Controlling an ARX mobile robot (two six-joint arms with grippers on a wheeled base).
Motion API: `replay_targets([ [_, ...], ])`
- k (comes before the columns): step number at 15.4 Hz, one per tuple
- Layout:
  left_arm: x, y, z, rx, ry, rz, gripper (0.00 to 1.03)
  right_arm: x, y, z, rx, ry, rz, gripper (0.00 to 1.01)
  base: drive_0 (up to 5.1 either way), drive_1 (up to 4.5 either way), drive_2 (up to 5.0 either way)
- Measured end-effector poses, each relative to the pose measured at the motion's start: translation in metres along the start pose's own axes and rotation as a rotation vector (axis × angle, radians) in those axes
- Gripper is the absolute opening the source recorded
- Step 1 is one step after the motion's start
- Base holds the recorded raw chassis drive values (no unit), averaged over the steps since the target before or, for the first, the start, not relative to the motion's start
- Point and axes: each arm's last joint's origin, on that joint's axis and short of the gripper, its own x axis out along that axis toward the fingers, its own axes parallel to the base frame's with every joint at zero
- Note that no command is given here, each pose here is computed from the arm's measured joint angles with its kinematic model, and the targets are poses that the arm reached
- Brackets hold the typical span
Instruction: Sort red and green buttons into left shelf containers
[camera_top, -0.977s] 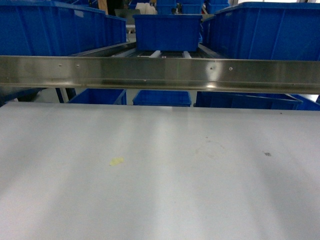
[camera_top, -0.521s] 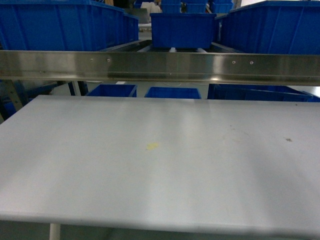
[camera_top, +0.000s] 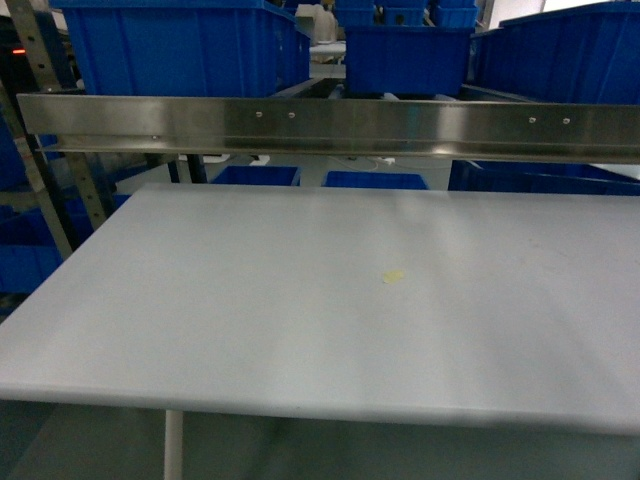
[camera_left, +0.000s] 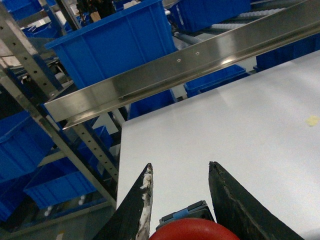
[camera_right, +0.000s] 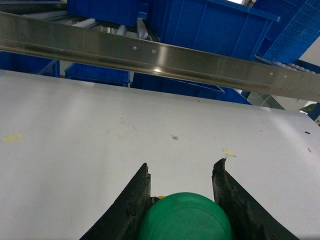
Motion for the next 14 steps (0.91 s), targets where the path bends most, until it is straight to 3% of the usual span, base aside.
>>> replay_targets([
  [14,0.0,0.0002,-0.0001,0.0,0.0,0.001,0.29,0.0,0.0001,-0.0002,0.0,0.002,0.001,0.33,-5.1,2.4,2.4],
])
